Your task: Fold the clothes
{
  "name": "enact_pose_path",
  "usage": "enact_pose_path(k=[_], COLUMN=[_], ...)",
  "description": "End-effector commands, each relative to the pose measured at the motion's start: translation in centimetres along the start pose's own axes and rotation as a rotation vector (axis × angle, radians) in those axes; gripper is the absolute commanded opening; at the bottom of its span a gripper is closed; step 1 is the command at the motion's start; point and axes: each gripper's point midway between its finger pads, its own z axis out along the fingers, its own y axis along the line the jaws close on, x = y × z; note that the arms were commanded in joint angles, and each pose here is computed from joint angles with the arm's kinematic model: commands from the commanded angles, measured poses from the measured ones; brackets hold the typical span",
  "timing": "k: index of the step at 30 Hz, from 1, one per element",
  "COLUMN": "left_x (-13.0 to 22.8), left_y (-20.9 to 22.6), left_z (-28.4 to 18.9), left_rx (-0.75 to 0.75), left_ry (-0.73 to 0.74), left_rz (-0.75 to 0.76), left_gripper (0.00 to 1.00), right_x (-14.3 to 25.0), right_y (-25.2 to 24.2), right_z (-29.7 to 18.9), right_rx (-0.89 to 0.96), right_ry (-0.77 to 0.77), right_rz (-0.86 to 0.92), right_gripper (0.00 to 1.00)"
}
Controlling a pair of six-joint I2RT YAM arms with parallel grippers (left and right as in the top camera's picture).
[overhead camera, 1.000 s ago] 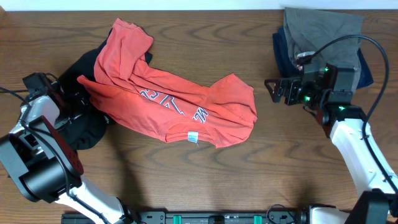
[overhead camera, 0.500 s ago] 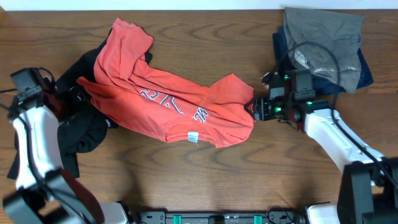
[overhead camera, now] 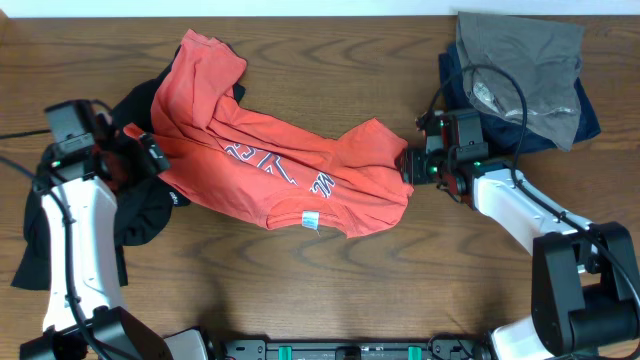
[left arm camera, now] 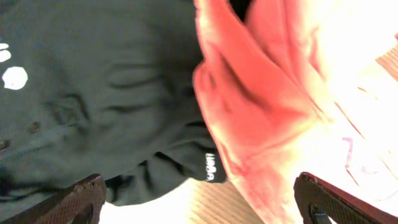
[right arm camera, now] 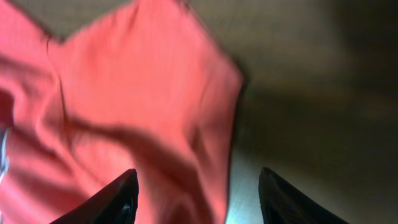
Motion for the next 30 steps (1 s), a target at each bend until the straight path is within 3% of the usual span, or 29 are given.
enact_pose_path(k=[1,18,22,25,30], left_x=[0.7,0.9,0.6,0.5,0.4], left_y=[-1.2,-1.8,-2.6,-3.7,-5.7], left_z=[0.8,1.8,2.1,2.2,2.6], left_rx=[0.015,0.022,0.034,0.051,0.079], left_ry=[0.03,0.041,0.02,0.006,-0.012], left_rz=[0.034,0.047,0.064,0.092,0.137], left_gripper=[0.98,0.98,0.98,0.98,0.98], right_x=[-0.7,0.8,0.4,-1.0,-4.9], right_y=[-0.9,-0.1,1.5,2.8,4.5], right_z=[1.1,7.0,7.8,7.7,5.9], right_rx=[0.047,-0.035,-0.065,-0.087,-0.134], right_ry=[-0.025,-0.023,-0.055,-0.096,-0.114], right_rz=[0.009,0.012,-0.027,-0.052,-0.055], right_gripper=[0.57,0.43,0.27,0.01,0.01])
